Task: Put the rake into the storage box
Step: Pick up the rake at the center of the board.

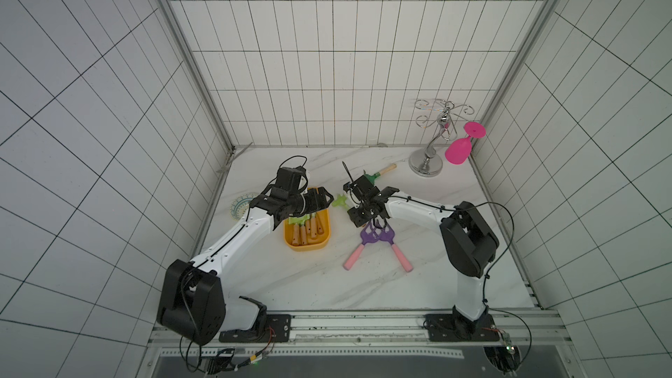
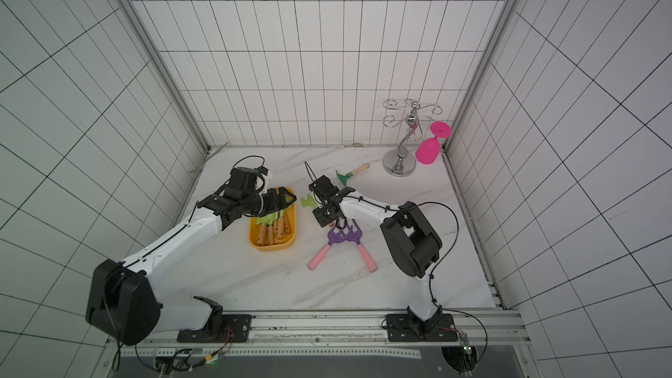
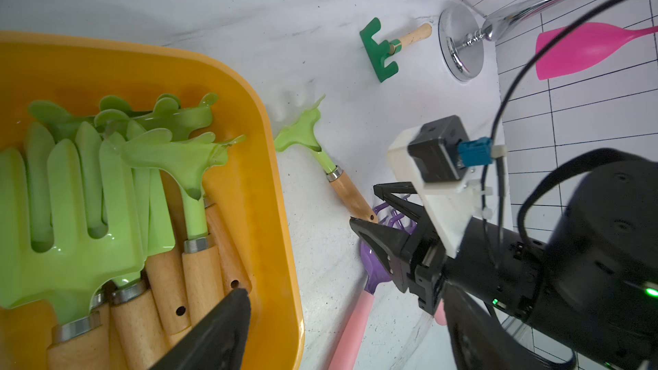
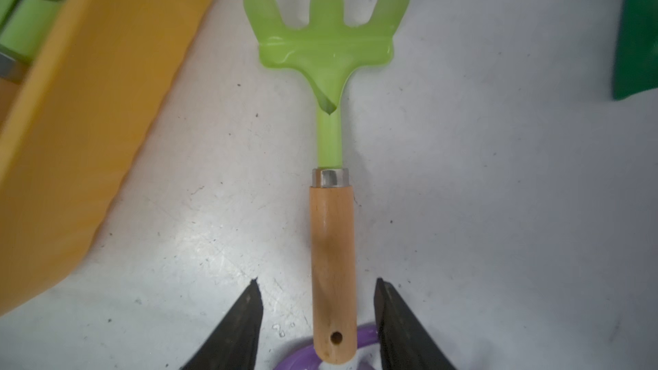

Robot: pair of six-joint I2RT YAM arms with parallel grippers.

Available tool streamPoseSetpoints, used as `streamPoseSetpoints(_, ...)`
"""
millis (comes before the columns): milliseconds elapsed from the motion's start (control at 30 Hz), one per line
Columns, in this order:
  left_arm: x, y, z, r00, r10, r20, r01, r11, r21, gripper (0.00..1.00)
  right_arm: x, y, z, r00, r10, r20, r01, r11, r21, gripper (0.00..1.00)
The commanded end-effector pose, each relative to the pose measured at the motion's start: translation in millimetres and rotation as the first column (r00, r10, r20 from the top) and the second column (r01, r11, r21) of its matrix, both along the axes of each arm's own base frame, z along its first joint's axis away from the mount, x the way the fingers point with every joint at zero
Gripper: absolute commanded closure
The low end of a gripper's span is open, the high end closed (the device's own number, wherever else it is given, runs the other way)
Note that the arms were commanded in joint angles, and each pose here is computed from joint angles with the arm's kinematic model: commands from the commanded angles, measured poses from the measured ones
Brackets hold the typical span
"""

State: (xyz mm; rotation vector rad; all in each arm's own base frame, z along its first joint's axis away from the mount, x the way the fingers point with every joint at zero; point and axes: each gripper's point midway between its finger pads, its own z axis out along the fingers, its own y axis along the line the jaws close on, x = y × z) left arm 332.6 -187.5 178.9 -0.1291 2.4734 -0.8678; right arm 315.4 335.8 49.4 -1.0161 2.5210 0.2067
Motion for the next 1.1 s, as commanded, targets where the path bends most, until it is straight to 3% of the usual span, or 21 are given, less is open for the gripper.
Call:
streamPoseSetpoints(0, -5, 12, 4, 0.999, 0.021, 0.027, -0.021, 0.999, 0.024, 0.14, 2, 3, -6, 1.000, 0.011, -0.008, -0.012, 1.000, -0.016, 0.44)
streamPoseSetpoints(233, -15, 20, 3, 0.999, 0.031, 0.029, -0.032, 0.999, 0.038, 0.14, 2, -8, -37, 0.998, 0.000, -0.064, -0.004, 0.998, -0.066, 0.47)
streamPoseSetpoints(567, -17, 19, -4, 1.000, 0.019, 0.001, -0.019, 0.999, 0.044, 0.14, -1, -12, -45, 0.997, 0.007, -0.076, -0.013, 0.996, -0.085, 0.77)
streamPoseSetpoints(833, -13, 6, -10, 1.000, 0.000, -0.016, 0.001, 1.000, 0.016, 0.14, 6, -9, 18, 0.999, -0.007, 0.036, 0.006, 1.000, 0.010, 0.87)
streamPoseSetpoints(1067, 3, -20, -2, 0.999, -0.033, 0.022, 0.033, 0.999, -0.008, 0.13, -5, -1, 98, 0.997, -0.029, 0.077, 0.014, 0.981, 0.194, 0.90)
